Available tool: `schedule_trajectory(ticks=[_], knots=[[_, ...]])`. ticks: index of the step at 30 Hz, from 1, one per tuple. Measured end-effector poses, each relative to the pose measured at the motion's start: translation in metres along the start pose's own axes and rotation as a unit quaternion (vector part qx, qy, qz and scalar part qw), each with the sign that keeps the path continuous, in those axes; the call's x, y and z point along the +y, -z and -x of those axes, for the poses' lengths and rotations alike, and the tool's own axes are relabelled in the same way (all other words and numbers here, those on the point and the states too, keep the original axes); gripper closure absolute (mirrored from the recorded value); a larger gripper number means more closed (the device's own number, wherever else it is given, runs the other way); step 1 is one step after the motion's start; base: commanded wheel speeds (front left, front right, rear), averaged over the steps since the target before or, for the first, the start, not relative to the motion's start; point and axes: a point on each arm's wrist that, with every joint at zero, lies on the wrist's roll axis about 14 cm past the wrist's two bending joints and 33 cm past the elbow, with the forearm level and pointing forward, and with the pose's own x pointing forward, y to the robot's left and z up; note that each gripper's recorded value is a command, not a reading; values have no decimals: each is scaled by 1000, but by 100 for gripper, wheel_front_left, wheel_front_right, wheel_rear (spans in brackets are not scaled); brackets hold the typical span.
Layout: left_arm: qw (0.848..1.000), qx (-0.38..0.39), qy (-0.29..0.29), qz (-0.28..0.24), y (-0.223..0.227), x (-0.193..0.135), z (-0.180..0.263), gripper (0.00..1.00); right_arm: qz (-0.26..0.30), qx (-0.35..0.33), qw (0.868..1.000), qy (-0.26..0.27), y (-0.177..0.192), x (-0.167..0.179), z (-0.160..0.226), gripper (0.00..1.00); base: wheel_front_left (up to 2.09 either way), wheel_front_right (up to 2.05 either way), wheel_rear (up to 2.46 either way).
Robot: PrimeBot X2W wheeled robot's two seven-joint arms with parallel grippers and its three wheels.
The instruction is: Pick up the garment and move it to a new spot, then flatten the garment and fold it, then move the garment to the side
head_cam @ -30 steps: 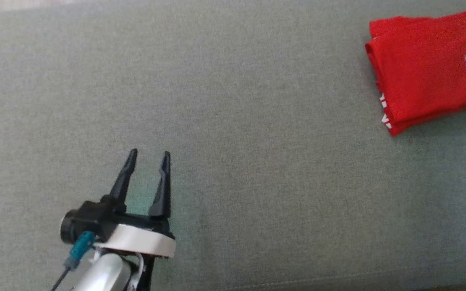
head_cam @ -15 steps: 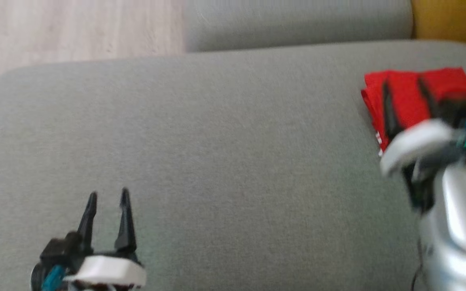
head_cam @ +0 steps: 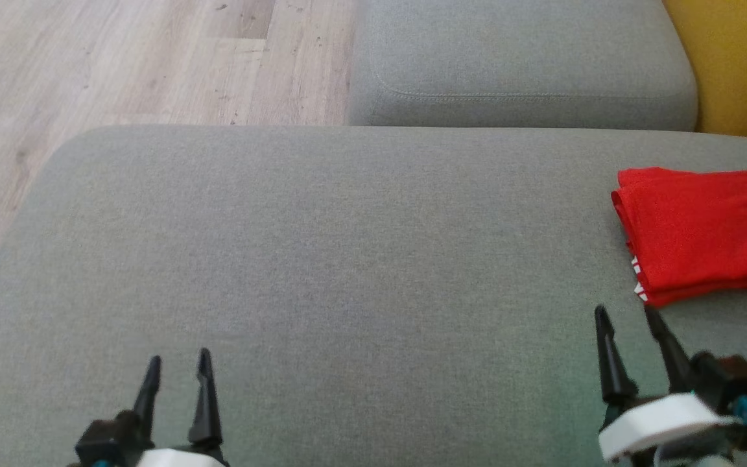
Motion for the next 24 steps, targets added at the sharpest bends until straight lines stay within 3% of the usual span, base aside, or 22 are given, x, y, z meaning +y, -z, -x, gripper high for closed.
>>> schedule_trajectory(ticks=[21, 22, 24], knots=[[999, 39, 16, 9, 21, -12, 0, 0, -1, 5, 1000, -12, 8, 10, 10, 0, 0, 0, 0], [999, 39, 18, 10, 22, -13, 0, 100, -1, 5, 1000, -12, 8, 9, 10, 100, 0, 0, 0], [999, 48, 15, 10, 28, -13, 1, 100, -2, 17, 1000, -10, 15, 9, 11, 100, 0, 0, 0]])
